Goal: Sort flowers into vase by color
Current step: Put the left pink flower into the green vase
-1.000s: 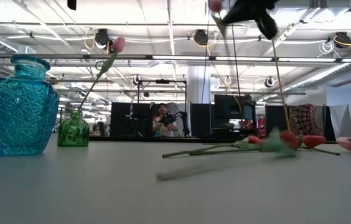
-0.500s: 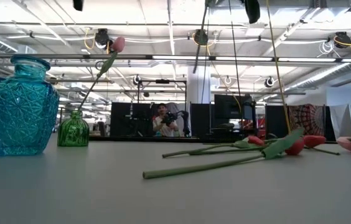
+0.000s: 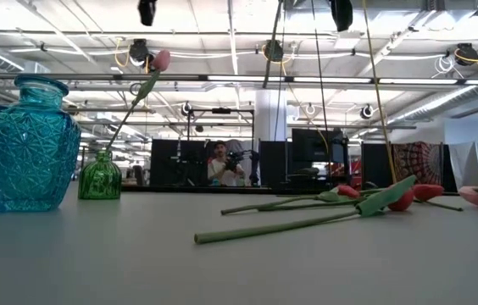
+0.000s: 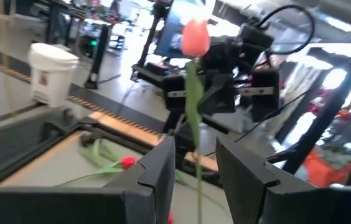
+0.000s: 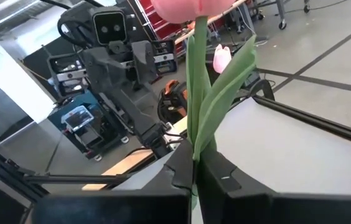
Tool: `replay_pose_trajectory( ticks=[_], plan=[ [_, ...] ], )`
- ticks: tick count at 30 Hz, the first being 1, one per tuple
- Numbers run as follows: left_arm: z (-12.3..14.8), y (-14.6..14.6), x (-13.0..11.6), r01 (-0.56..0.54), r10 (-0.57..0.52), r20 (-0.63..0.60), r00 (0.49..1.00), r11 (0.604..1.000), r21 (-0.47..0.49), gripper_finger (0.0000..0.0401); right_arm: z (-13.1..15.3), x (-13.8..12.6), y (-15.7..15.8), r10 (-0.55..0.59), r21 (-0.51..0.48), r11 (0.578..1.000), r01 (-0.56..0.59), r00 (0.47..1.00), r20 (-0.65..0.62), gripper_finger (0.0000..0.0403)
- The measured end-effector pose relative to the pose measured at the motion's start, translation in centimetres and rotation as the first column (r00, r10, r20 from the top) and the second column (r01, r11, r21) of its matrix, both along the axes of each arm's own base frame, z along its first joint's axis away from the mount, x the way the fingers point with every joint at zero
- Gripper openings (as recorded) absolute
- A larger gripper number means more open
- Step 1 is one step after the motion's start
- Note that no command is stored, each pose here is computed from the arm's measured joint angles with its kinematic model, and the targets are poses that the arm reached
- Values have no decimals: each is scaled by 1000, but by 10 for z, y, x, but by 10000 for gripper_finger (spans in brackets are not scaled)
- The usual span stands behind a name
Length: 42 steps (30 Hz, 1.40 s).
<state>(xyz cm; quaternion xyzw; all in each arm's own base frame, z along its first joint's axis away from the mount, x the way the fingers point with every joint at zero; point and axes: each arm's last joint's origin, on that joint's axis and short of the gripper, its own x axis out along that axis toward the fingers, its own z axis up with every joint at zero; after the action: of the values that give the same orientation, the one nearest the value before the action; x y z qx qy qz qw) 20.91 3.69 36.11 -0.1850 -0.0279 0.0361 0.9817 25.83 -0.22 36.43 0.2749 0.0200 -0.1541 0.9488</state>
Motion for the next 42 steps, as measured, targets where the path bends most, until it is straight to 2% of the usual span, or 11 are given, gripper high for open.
replay_pose_trajectory(
  ticks=[20, 30, 42],
  plan=[
    [15, 3, 63, 142, -142, -14, 990, 990, -6, 123, 0, 19, 2, 39, -43, 998, -35, 995, 93, 0],
    [13, -5, 90, 206, -206, -44, 978, 979, -17, 123, -1, 20, 2, 65, -65, 996, -60, 995, 77, 0],
    [12, -5, 105, 211, -212, -56, 976, 977, -21, 123, 0, 20, 3, 93, -68, 994, -87, 991, 94, 0]
  ],
)
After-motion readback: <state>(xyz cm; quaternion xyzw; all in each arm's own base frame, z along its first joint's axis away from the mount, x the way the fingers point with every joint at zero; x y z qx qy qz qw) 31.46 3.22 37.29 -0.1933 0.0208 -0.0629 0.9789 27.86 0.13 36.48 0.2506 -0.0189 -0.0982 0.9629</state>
